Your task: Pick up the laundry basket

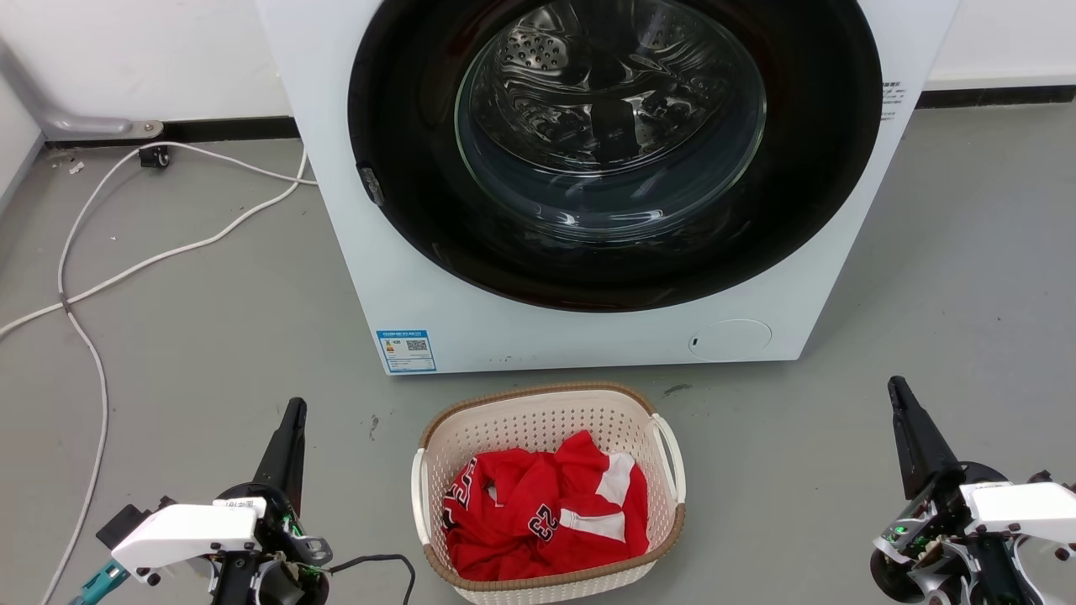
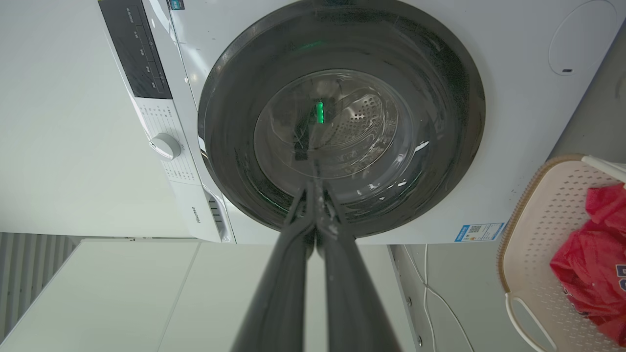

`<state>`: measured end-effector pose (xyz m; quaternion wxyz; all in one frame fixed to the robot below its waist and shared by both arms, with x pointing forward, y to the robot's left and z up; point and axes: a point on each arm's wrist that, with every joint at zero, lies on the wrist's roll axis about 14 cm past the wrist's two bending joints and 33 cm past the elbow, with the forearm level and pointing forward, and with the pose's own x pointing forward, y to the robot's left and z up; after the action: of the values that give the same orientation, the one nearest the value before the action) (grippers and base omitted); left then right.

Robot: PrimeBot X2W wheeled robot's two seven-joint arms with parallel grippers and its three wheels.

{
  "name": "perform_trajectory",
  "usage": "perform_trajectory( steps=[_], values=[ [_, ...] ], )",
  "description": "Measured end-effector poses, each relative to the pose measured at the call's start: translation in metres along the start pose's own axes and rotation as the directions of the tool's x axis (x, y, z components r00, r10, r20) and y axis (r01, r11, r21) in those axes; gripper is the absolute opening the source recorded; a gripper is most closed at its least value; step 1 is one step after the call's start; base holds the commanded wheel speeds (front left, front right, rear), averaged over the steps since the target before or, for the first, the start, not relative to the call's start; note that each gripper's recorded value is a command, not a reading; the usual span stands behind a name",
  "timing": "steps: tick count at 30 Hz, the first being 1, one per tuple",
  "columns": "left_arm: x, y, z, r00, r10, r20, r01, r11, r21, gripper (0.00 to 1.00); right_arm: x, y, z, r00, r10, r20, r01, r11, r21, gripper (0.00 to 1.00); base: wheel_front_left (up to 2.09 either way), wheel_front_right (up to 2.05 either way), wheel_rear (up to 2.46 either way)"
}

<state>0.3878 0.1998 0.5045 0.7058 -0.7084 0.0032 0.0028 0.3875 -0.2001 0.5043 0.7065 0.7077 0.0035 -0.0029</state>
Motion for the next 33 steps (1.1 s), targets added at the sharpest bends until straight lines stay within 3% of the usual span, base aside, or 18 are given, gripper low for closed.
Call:
perform_trajectory(
  steps=[14, 15, 19, 24, 33],
  values=[
    [0.0, 0.0, 0.0, 1.0, 0.0, 0.0, 0.0, 1.0, 0.0, 0.0, 0.0, 0.0, 0.0, 1.0, 0.0, 0.0, 0.0, 1.0, 0.0, 0.0, 0.0, 0.0, 0.0],
    [-0.001, 0.002, 0.0, 1.0, 0.005, 0.0, -0.005, 1.0, -0.001, 1.0, 0.0, -0.001, 0.0, 1.0, -0.004, 0.0, 0.004, 1.0, 0.0, 1.0, 0.0, 0.0, 0.0],
    [-0.009, 0.02, -0.001, 0.998, 0.058, 0.002, -0.058, 0.998, -0.007, 1.0, -0.01, -0.022, 0.001, 0.998, -0.064, 0.007, 0.064, 0.998, 0.003, 1.0, 0.0, 0.0, 0.0],
    [-0.009, 0.017, 0.001, 0.998, 0.051, 0.022, -0.052, 0.998, 0.024, 1.0, -0.01, -0.022, 0.002, 0.998, -0.066, 0.021, 0.067, 0.997, -0.03, 1.0, 0.0, 0.0, 0.0],
    [-0.007, 0.007, 0.007, 0.998, 0.024, 0.054, -0.033, 0.984, 0.175, 1.0, -0.007, -0.008, 0.004, 0.999, -0.028, 0.038, 0.036, 0.972, -0.233, 1.0, 0.0, 0.0, 0.0]
  ],
)
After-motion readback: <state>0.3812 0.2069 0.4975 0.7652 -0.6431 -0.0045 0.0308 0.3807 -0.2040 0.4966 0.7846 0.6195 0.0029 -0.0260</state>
